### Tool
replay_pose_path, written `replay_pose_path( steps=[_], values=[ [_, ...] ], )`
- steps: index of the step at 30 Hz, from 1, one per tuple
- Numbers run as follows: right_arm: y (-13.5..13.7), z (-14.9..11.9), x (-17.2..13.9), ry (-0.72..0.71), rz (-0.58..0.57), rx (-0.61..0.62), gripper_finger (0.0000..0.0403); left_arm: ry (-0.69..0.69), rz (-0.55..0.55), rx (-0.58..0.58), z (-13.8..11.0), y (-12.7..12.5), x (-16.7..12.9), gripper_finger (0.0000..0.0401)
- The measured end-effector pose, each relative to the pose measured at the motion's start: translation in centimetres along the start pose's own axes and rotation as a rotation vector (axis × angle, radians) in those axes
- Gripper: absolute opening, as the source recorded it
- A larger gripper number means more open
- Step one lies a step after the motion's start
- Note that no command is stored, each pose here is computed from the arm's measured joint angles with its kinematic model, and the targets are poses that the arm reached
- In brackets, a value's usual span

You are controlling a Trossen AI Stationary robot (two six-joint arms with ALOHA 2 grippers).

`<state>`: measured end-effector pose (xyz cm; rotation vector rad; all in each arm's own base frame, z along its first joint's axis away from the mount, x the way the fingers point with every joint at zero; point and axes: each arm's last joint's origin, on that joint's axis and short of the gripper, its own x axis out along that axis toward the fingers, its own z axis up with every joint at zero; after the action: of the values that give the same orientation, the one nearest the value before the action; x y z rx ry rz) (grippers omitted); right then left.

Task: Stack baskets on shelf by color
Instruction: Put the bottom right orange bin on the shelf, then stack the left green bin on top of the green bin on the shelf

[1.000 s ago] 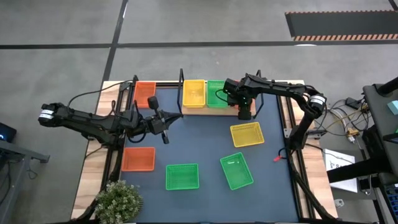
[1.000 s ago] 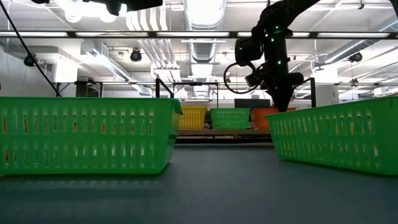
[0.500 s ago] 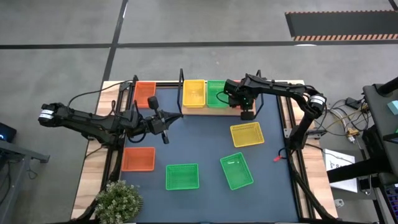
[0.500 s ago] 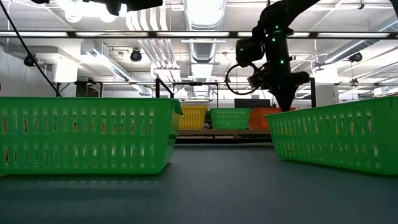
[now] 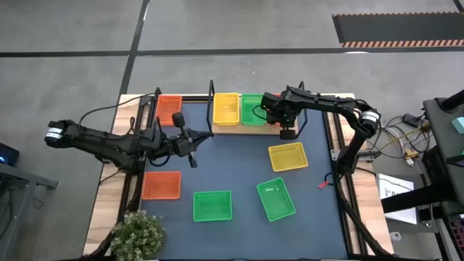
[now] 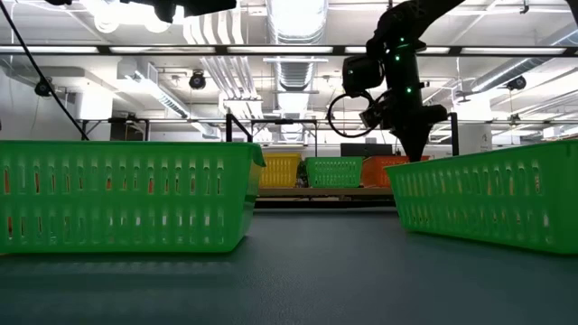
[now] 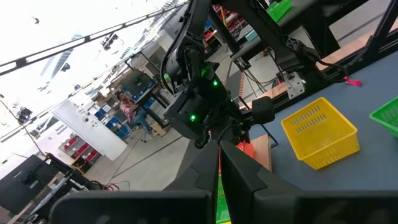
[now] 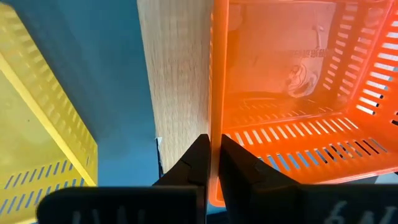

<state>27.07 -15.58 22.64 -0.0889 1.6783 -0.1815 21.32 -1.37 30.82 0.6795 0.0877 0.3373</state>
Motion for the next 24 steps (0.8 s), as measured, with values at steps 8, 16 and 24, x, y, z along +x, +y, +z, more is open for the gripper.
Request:
replay_pose_path(
  steps=[8,16,24],
  values=[
    [0.01,-0.01,0.00,0.001,0.001,0.009,0.0019,0.000,0.000,0.000,0.00,0.00,0.00,0.0000],
    [0.01,-0.02,0.00,0.002,0.001,0.016,0.0027,0.000,0.000,0.000,0.00,0.00,0.00,0.0000],
    [0.01,-0.07,-0.09,0.000,0.000,0.051,0.0084,0.000,0.000,0.000,0.00,0.00,0.00,0.0000]
  ],
)
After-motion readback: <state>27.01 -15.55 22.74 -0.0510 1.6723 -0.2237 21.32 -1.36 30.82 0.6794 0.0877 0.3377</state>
